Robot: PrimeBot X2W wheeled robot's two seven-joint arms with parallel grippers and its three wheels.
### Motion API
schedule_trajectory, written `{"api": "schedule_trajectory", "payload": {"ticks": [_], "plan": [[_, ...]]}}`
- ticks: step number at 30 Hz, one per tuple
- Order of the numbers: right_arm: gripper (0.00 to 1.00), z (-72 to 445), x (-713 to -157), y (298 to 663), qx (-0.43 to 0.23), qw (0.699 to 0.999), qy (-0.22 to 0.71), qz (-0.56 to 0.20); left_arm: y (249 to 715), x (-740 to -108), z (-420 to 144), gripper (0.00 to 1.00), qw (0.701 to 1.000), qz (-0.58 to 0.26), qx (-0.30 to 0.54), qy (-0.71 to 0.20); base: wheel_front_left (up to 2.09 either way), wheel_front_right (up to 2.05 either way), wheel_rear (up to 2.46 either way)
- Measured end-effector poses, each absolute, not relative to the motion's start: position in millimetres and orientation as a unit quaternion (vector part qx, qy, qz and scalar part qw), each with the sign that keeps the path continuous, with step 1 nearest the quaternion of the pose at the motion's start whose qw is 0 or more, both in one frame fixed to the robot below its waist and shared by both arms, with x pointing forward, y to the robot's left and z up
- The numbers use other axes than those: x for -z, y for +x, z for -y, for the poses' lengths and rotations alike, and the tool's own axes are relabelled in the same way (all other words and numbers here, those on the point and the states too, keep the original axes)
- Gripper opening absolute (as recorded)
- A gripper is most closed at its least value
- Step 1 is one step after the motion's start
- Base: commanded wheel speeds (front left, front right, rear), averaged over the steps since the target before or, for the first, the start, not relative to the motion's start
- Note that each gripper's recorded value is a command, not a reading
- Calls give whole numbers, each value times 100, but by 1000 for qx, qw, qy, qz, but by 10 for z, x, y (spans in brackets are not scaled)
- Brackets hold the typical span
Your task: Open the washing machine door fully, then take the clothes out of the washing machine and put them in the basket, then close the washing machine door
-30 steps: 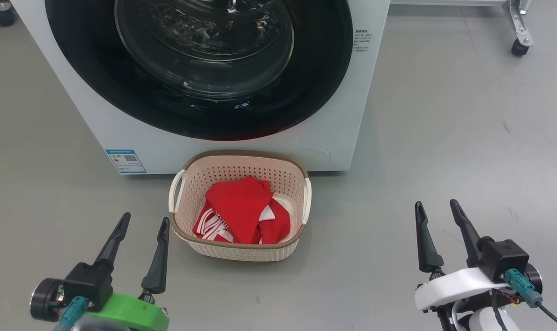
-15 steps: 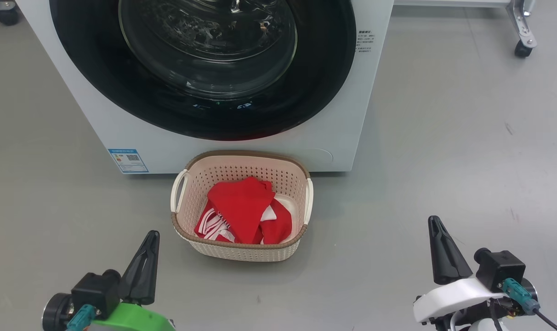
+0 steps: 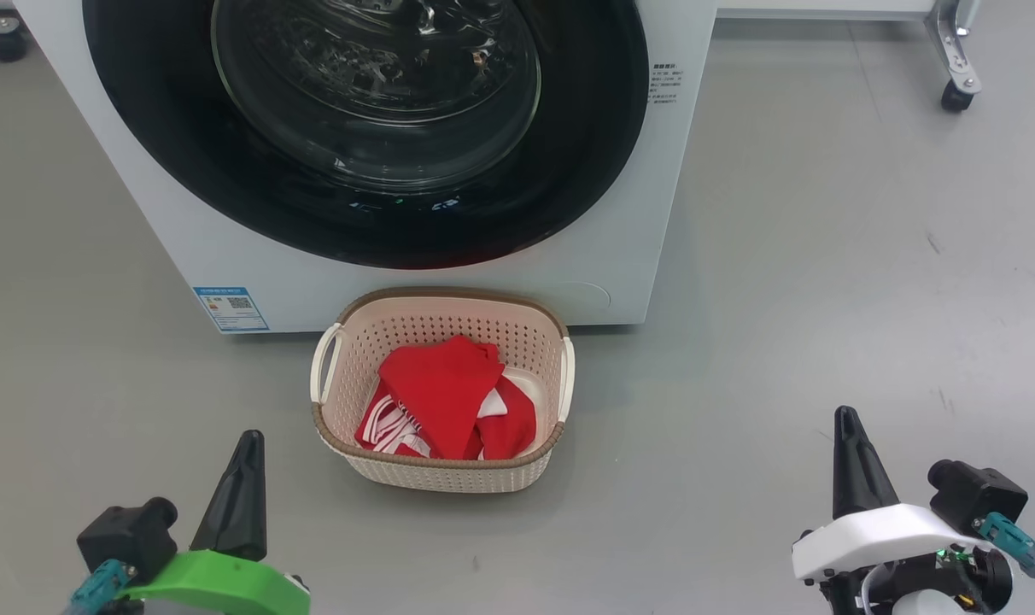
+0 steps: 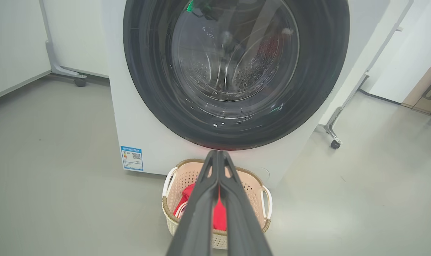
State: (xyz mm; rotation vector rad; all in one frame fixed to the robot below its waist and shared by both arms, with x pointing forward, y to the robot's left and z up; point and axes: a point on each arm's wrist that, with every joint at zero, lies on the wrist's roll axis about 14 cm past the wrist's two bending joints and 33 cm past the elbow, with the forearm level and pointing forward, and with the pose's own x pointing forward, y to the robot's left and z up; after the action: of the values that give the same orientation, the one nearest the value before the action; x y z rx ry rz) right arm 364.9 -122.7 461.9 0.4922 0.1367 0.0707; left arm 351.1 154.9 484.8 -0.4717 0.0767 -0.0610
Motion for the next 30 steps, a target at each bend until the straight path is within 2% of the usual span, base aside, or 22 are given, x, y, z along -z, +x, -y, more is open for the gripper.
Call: {"api": "schedule_trajectory", "payload": {"ticks": [30], "plan": [[0,1538,-4559,3652,19,901,423,-92,3529,-4692,-1715,0,907,-73,-10,-415,0,0,0]]}}
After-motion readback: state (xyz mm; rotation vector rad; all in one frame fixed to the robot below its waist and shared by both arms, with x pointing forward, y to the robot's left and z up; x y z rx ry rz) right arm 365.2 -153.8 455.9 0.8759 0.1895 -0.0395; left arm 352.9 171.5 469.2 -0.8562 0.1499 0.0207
